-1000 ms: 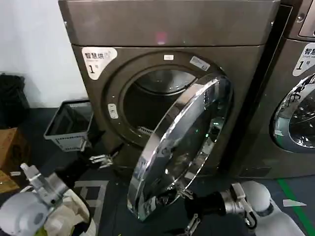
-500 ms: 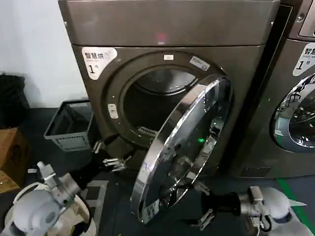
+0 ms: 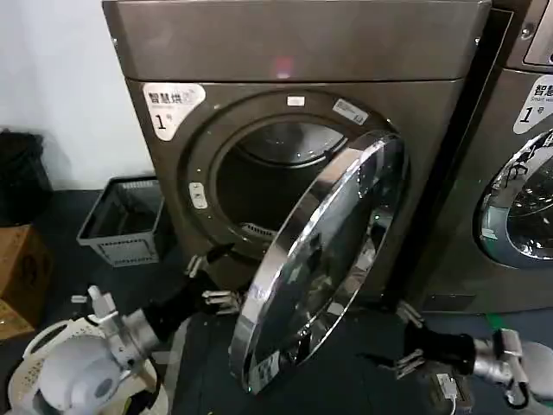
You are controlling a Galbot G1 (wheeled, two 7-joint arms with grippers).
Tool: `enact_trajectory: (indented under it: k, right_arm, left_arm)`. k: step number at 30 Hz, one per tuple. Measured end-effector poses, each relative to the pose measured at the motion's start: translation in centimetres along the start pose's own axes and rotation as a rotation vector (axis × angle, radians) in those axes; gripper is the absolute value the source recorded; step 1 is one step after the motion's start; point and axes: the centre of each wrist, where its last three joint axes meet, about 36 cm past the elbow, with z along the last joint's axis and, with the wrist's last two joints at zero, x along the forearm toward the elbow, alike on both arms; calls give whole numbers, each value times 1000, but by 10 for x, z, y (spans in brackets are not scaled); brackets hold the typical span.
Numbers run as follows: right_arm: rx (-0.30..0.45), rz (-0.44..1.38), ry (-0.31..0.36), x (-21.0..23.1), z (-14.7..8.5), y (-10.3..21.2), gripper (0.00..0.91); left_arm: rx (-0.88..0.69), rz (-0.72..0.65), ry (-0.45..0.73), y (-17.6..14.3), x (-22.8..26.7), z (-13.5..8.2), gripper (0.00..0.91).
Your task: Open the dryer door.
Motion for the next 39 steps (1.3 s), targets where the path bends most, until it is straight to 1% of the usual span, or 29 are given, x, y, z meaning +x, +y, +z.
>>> enact_trajectory:
  k: [4, 8, 12, 16, 22, 25, 28, 35, 39]
  right_arm:
    - [3, 131, -6, 29, -1, 3, 907]
    - [18, 239, -16, 55, -7, 7, 907]
    - [24, 347, 4, 84, -15, 11, 907]
    - [42, 467, -3, 111, -28, 14, 907]
    - [67, 674, -29, 147, -54, 22, 907]
    - [78, 774, -38, 160, -62, 25, 907]
    - [98, 921, -54, 170, -74, 28, 907]
    - [156, 1227, -87, 183, -102, 30, 907]
    - [169, 1369, -93, 192, -114, 30, 907]
  left_arm:
    - [5, 28, 6, -2, -6, 0, 907]
    - [13, 60, 12, -6, -13, 1, 907]
    - [36, 92, 15, -11, -20, 5, 907]
    - [75, 120, 15, -12, -28, 11, 907]
    - [89, 169, 22, -16, -38, 17, 907]
    - [88, 190, 21, -18, -43, 22, 907]
    - [92, 212, 23, -21, -49, 25, 907]
    - [109, 271, 30, -30, -68, 34, 907]
    - [112, 300, 44, -33, -80, 40, 907]
